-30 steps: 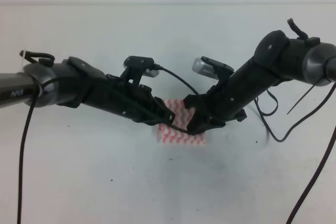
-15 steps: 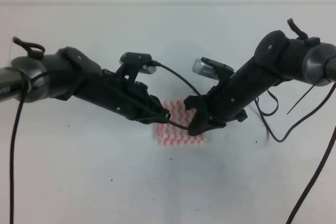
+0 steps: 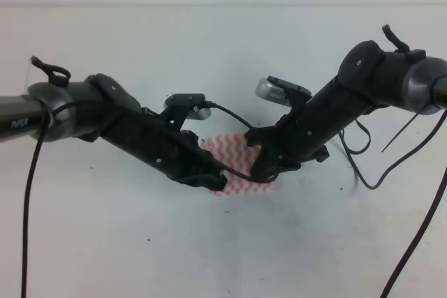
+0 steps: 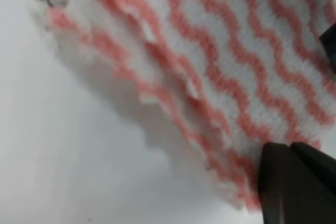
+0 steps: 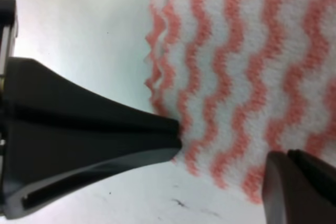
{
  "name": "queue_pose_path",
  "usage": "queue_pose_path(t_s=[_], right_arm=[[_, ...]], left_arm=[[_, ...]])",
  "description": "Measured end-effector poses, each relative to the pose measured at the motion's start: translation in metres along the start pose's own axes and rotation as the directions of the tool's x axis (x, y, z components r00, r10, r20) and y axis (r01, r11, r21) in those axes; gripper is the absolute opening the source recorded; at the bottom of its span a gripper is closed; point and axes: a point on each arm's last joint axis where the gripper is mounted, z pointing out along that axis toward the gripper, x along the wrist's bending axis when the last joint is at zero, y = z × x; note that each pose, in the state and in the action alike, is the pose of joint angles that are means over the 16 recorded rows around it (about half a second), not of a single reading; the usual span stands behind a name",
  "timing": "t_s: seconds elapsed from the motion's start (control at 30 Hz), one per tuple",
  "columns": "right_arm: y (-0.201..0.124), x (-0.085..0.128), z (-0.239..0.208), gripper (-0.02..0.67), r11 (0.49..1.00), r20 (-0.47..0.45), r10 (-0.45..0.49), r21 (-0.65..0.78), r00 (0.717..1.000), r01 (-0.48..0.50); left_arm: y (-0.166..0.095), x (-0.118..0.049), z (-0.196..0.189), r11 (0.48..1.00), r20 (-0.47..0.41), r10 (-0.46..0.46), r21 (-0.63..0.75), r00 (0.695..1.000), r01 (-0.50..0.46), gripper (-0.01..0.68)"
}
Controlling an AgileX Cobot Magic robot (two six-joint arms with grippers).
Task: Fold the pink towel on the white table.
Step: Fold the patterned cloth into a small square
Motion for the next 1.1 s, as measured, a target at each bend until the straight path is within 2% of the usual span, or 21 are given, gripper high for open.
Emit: queue_pose_path(t_s=[0.2,0.37,0.63,0.87,1.1], right_arm=[[0.001,0.000,0.000,-0.017,1.000,-0.002,0.004,-0.016,1.000,-0.004],[0.005,0.000,0.000,-0.017,0.998,-0.004,0.014,-0.059,1.000,-0.014],[0.017,-0.001,-0.001,-0.017,0.982,0.002,0.037,-0.187,0.999,-0.036],[0.026,-0.006,0.000,-0.017,0.960,0.019,0.057,-0.276,0.998,-0.049],[0.030,-0.015,0.001,-0.018,0.949,0.040,0.082,-0.309,0.996,-0.066]], left_arm=[[0.008,0.000,-0.007,0.999,-0.029,0.024,-0.028,0.999,-0.024,-0.007],[0.020,0.002,-0.014,0.994,-0.095,0.047,-0.093,0.994,-0.056,-0.007],[0.031,0.016,-0.012,0.982,-0.198,0.032,-0.178,0.980,-0.068,-0.007],[0.028,0.028,0.002,0.982,-0.215,-0.007,-0.185,0.977,-0.034,-0.007],[0.025,0.033,0.011,0.985,-0.202,-0.023,-0.173,0.979,-0.012,-0.007]])
